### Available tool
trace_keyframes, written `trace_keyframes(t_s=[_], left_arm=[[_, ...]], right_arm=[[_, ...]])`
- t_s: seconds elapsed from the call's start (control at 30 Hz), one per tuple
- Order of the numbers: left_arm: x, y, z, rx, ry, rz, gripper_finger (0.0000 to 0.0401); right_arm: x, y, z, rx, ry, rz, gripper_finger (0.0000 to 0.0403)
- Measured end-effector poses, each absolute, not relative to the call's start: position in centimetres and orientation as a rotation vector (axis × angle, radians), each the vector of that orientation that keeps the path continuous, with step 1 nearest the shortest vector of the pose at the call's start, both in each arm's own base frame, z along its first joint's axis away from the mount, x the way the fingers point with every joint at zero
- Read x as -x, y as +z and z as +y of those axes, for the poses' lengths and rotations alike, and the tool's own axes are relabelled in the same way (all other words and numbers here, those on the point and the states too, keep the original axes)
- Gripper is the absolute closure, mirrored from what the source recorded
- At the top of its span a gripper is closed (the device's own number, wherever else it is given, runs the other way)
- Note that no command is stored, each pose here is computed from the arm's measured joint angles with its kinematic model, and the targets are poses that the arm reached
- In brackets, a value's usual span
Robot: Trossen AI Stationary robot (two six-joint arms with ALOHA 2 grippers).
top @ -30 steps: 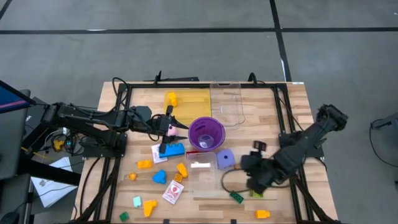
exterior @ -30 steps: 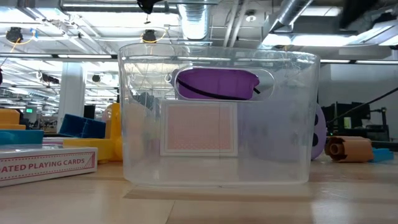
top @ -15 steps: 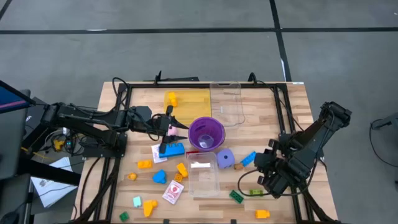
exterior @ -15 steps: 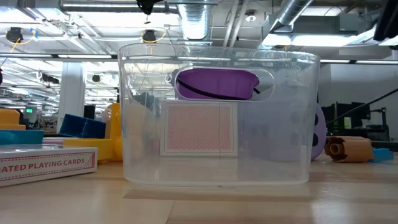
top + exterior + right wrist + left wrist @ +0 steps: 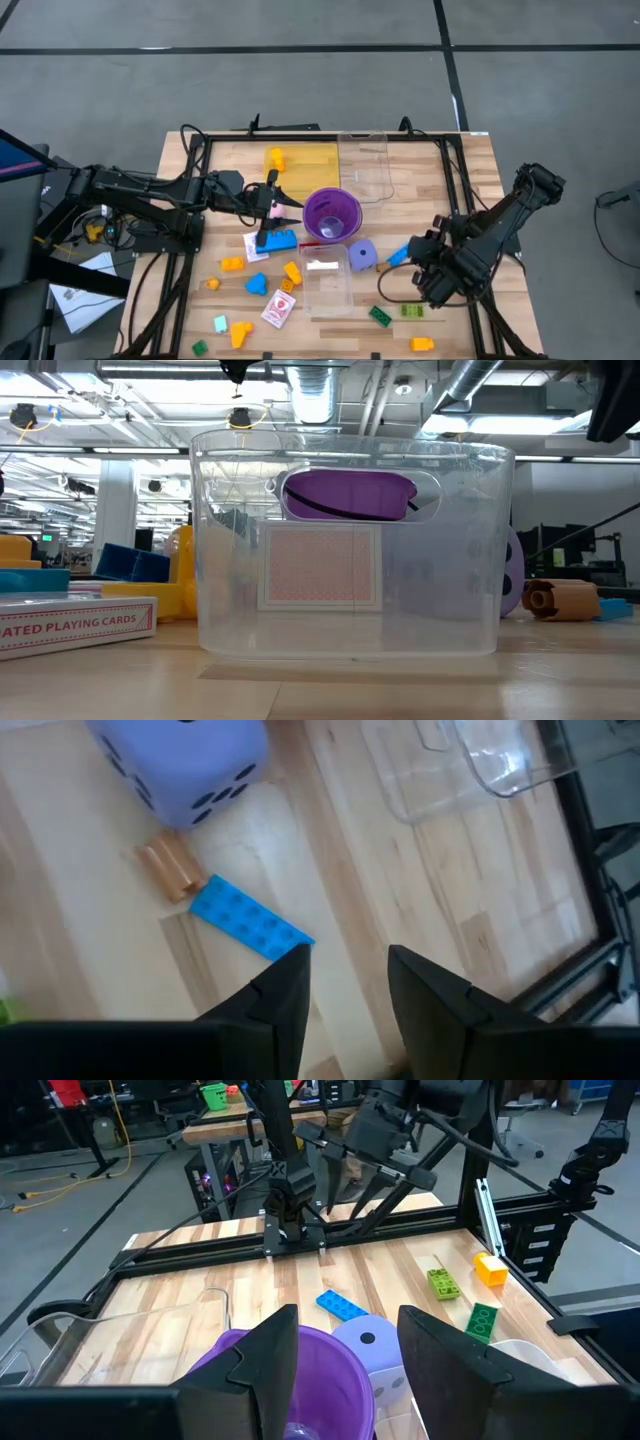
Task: Pick & Place Toys
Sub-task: Put the yellow game piece into the yellow bin
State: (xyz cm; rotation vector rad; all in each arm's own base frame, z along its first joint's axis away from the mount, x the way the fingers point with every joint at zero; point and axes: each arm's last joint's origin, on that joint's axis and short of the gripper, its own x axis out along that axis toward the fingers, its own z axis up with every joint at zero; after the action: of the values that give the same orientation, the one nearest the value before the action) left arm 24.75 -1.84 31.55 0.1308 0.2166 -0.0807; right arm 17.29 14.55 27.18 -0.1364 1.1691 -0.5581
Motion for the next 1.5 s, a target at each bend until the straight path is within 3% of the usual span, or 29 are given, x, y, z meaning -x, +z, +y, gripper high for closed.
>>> trace_keyframes(t_s=[1.17,1.5], left_arm=[[-24.8,31.4,-1.8,-0.151,-0.082,0.23,0.0234],[-25.6,28.8,-2.0,-0.13,-0.097,0.417,0.0234]], right_arm=[[-16.8,27.4,14.2,0.206,-0.597,1.169,0.0274],[-16.3,27.4,14.7,0.216,-0.572,1.182,0.0274]])
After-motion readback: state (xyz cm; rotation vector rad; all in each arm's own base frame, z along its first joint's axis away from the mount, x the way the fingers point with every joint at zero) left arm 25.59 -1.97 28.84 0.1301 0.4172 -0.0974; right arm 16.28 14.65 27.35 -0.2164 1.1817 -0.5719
